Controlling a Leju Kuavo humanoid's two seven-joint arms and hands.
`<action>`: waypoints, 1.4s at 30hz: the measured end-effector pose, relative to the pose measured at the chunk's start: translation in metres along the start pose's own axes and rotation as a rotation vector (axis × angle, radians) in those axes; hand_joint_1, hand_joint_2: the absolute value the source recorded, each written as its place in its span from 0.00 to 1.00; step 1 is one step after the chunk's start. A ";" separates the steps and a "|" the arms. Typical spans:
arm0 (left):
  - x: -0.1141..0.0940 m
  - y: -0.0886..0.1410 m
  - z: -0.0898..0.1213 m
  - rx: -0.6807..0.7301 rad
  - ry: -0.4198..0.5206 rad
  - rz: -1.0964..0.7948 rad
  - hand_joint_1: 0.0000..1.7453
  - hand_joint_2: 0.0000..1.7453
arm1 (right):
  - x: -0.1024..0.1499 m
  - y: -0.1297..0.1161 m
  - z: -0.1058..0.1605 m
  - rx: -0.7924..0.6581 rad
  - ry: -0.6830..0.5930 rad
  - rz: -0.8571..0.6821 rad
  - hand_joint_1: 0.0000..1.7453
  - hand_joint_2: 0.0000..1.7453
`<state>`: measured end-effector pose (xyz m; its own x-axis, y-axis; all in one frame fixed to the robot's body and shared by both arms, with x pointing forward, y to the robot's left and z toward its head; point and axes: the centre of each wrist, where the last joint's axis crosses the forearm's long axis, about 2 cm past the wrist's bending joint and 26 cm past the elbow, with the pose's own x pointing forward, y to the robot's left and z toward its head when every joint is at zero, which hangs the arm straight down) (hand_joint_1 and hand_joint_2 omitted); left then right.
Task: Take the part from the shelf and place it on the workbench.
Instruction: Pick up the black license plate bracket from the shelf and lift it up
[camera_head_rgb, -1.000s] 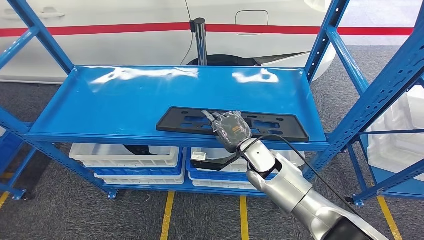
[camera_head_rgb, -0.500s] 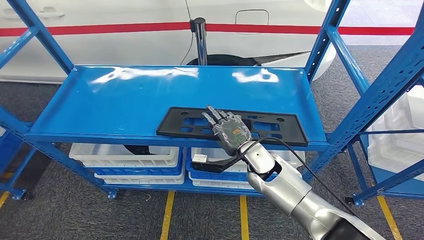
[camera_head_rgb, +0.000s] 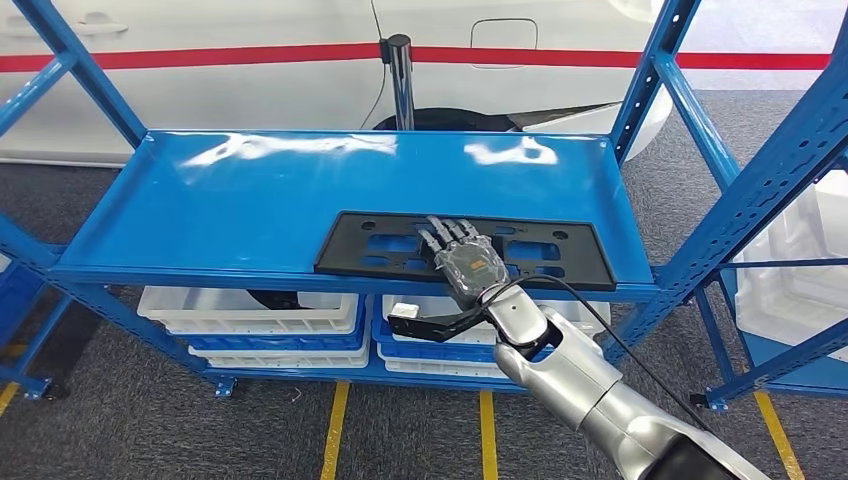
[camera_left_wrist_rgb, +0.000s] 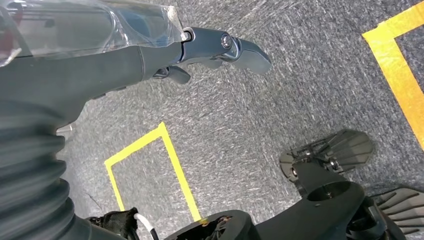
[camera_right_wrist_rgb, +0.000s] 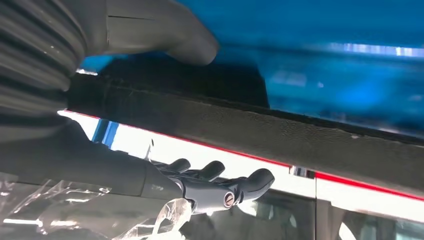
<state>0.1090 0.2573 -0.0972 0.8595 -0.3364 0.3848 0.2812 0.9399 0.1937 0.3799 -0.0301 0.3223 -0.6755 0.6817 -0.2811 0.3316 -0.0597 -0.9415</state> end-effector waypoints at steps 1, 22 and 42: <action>0.000 0.000 0.000 0.001 0.001 0.003 0.00 1.00 | 0.000 0.001 -0.001 0.008 0.012 -0.003 0.00 1.00; -0.003 -0.001 0.001 0.000 0.019 0.001 0.00 1.00 | -0.001 0.004 -0.007 0.036 0.089 -0.030 1.00 1.00; -0.003 0.000 0.001 0.001 0.018 -0.003 0.00 1.00 | -0.003 0.002 -0.009 0.022 0.099 -0.028 1.00 1.00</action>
<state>0.1060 0.2581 -0.0980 0.8661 -0.3378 0.3684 0.2831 0.9390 0.1955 0.3885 -0.0256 0.3234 -0.6153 0.7521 -0.2361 0.2987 -0.0548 -0.9528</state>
